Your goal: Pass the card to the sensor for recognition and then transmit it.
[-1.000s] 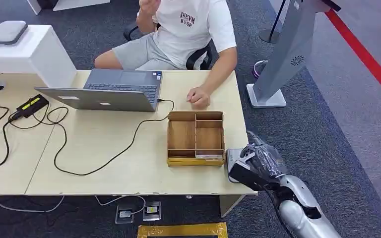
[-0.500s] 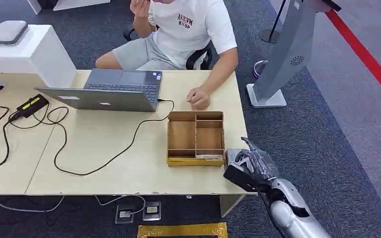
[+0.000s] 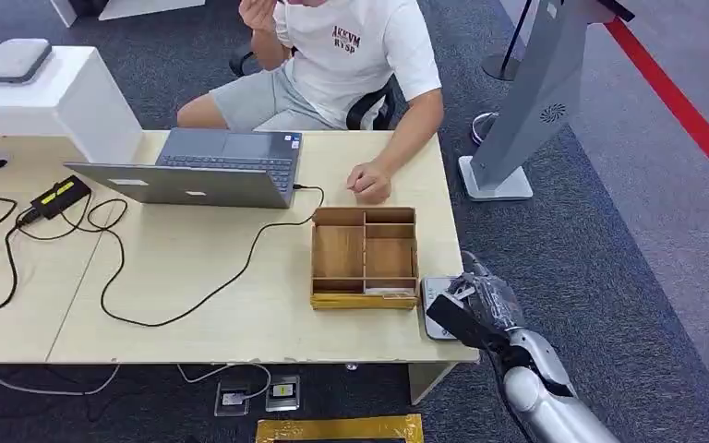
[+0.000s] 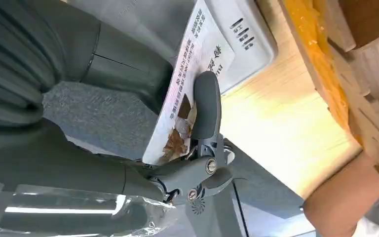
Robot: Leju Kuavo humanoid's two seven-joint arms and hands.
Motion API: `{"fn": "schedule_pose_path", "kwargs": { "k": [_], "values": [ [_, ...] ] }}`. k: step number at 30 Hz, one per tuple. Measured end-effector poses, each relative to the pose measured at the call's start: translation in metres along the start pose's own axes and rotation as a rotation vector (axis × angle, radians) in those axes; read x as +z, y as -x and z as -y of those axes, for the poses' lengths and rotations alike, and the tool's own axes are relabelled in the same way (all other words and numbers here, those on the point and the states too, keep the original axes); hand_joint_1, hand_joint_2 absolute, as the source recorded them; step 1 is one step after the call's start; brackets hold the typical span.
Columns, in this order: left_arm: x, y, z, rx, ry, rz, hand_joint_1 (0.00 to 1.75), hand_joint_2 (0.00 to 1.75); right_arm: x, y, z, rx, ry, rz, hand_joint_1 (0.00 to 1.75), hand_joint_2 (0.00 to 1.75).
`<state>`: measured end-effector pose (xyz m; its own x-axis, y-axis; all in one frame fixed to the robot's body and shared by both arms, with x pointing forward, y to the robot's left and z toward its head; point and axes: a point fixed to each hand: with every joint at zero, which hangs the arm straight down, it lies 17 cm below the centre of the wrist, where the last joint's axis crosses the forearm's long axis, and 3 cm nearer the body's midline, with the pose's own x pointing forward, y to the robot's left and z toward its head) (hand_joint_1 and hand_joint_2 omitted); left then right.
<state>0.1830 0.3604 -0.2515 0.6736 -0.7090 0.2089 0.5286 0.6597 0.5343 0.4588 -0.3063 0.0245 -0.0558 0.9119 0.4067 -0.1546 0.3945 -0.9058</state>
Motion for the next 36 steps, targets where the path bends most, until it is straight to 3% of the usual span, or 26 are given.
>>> {"fn": "schedule_pose_path", "kwargs": {
  "k": [21,31,36],
  "values": [
    [-0.001,-0.002,-0.005,-0.015,-0.010,0.011,0.00,1.75,-0.012,0.001,0.002,-0.030,0.009,-0.006,1.75,1.75],
    [-0.002,-0.002,-0.008,-0.028,-0.015,0.016,0.00,1.75,-0.022,-0.002,0.035,-0.046,0.067,0.003,1.75,1.75],
    [-0.003,-0.007,-0.010,-0.053,-0.015,0.030,0.00,1.75,-0.042,-0.014,0.102,-0.040,0.191,0.054,1.75,1.75]
  ]
}}
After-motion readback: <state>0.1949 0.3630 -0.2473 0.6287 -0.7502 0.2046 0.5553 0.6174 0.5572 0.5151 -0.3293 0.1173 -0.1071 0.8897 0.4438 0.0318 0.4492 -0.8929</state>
